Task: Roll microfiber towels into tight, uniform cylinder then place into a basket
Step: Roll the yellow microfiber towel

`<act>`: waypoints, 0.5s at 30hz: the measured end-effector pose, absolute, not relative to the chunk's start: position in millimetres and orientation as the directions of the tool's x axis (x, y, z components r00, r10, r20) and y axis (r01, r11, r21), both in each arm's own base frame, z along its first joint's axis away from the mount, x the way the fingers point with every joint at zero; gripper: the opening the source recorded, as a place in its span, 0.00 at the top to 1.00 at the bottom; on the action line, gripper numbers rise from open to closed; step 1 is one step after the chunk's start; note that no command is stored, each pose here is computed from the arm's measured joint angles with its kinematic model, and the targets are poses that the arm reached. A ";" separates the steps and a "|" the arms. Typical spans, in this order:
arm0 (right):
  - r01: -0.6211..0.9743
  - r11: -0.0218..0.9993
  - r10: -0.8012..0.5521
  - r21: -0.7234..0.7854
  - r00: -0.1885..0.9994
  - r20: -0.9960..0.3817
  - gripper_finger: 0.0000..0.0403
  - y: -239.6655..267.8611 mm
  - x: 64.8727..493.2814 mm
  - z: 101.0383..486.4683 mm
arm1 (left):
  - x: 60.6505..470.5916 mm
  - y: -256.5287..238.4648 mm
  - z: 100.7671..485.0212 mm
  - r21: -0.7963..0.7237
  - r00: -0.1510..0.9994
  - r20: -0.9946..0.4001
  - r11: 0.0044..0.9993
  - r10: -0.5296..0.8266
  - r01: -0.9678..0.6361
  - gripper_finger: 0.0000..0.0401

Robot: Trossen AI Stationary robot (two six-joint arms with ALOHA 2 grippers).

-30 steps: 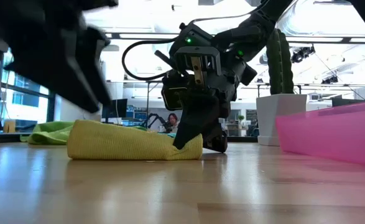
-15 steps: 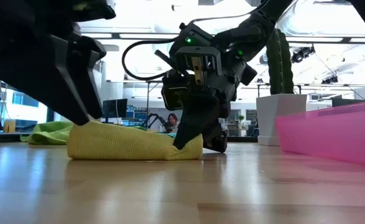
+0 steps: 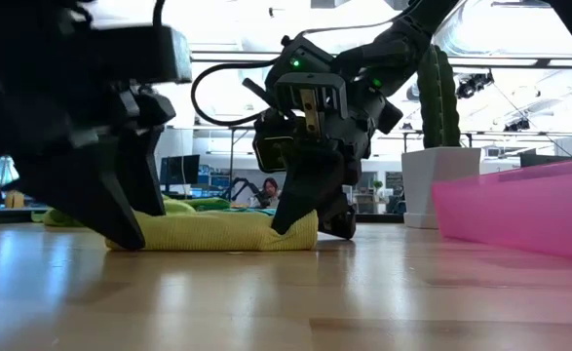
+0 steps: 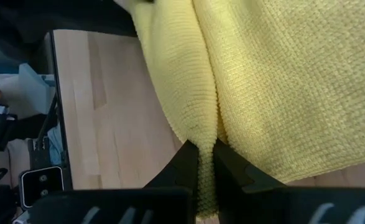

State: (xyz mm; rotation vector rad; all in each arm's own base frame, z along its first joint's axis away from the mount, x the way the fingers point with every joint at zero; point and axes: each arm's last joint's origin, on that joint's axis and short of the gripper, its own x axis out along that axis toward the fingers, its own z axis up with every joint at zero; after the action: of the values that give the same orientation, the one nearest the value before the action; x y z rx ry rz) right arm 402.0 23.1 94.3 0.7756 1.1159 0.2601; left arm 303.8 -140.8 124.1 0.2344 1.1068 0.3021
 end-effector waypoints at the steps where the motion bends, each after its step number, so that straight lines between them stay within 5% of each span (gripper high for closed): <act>1: 0.181 0.717 0.553 0.674 0.442 -0.706 0.97 23.2 402.0 94.3 | 304.3 -139.3 122.8 0.335 0.407 -0.841 0.934 0.355 -0.124 0.58; 10: -0.057 0.796 0.558 0.603 0.453 -0.695 0.89 26.5 402.2 101.1 | 309.1 -130.2 116.9 0.222 0.335 -0.906 0.965 0.257 -0.140 0.60; 15: -0.157 0.827 0.542 0.540 0.480 -0.690 0.77 25.6 398.7 122.4 | 308.8 -130.7 118.3 0.194 0.335 -0.912 0.969 0.234 -0.151 0.73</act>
State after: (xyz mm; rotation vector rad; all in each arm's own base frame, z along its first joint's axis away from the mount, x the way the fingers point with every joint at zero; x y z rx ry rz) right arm 398.7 25.6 122.4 0.4381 0.9854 0.4428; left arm 308.8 -130.7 118.3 0.0786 1.2032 0.2519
